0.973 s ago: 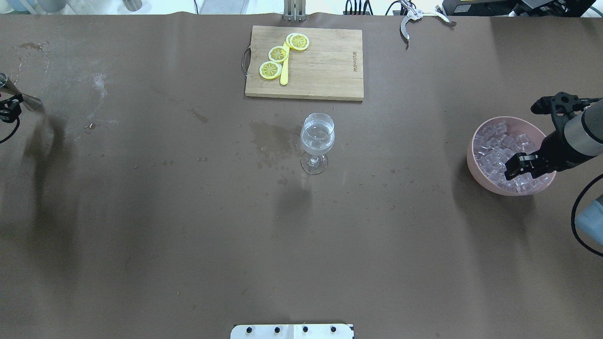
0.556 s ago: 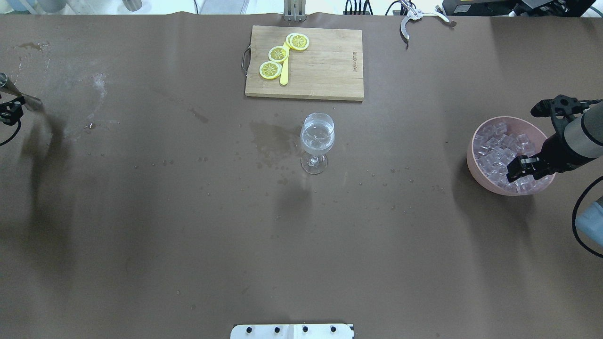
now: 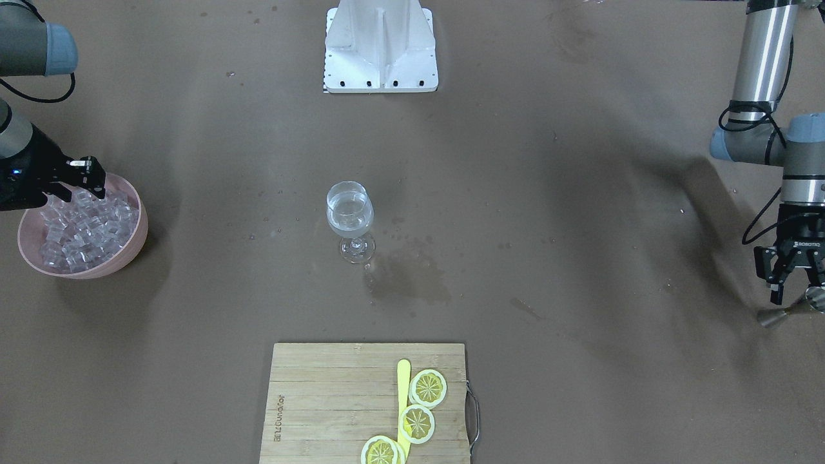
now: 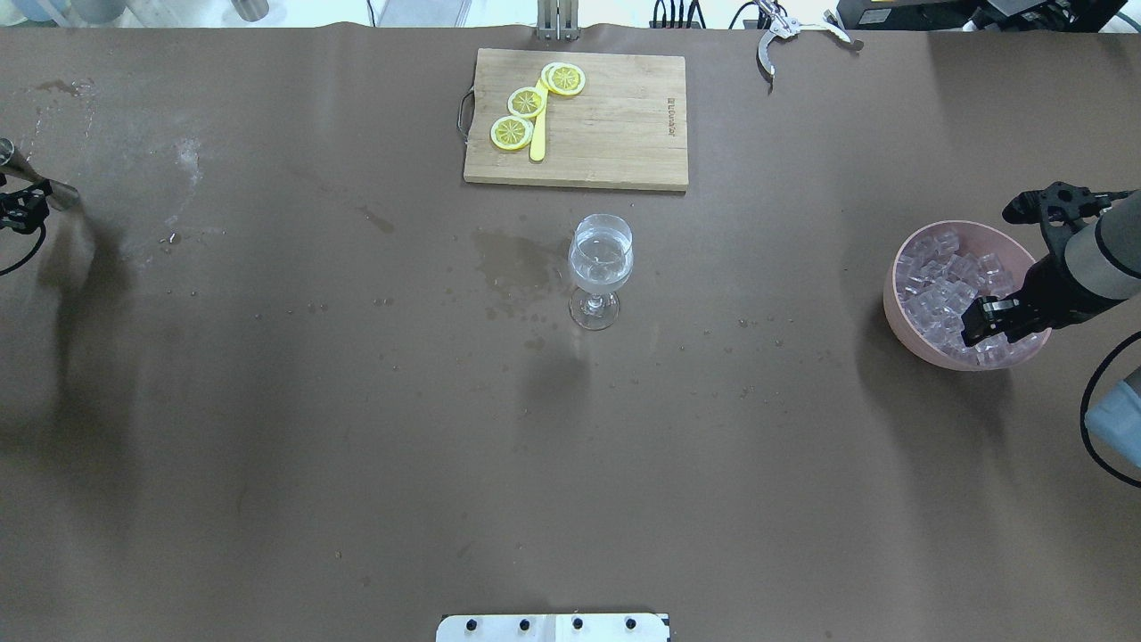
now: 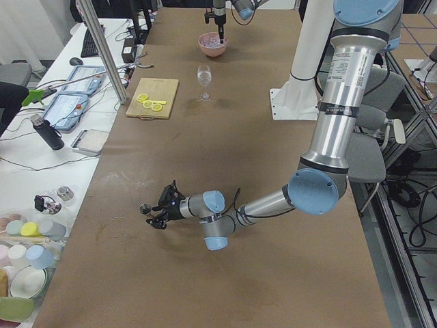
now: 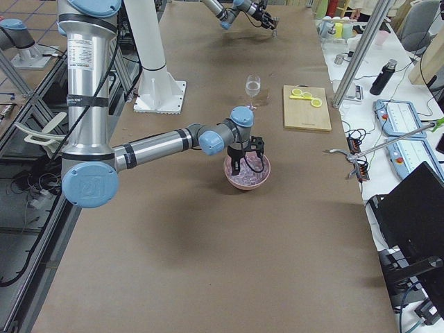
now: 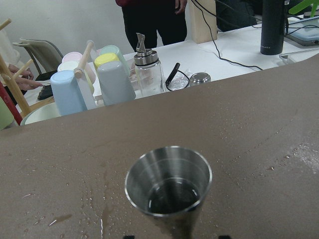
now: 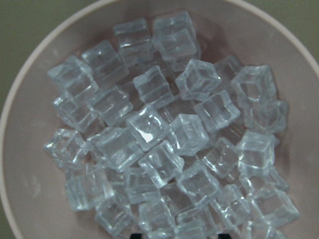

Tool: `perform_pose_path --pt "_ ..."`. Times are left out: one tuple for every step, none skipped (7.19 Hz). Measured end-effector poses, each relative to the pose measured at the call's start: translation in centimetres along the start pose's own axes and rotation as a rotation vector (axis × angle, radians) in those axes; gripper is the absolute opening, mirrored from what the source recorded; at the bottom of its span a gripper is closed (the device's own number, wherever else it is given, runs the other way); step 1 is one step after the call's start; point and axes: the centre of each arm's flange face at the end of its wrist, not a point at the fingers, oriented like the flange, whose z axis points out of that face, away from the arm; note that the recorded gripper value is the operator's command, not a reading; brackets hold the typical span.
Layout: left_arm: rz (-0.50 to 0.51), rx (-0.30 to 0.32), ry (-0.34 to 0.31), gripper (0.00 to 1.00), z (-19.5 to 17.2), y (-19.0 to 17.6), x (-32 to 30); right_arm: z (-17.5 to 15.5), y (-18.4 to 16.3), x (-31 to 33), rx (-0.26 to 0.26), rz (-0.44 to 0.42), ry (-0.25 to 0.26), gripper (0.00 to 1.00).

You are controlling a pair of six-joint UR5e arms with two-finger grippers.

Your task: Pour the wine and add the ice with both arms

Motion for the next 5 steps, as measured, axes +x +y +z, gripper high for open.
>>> perform_pose_path --pt "0.001 -0.002 -0.006 0.64 0.47 -0.01 0.05 0.01 -0.04 -0.05 0.0 -0.001 -0.001 0.35" --pt "0.001 -0.003 -0.009 0.64 0.72 0.01 0.07 0.01 -0.04 -0.07 -0.001 -0.001 -0.002 0.34" --pt "0.001 -0.001 -0.012 0.63 0.9 -0.08 0.15 0.03 -0.05 -0.07 -0.002 0.0 -0.003 0.33" --pt "0.001 0.006 -0.014 0.63 1.17 -0.31 0.42 0.06 -0.07 -0.06 -0.003 0.001 -0.002 0.3" --pt "0.002 0.011 -0.016 0.63 1.47 -0.46 0.73 0.13 -0.15 -0.05 -0.004 0.002 0.0 0.27"
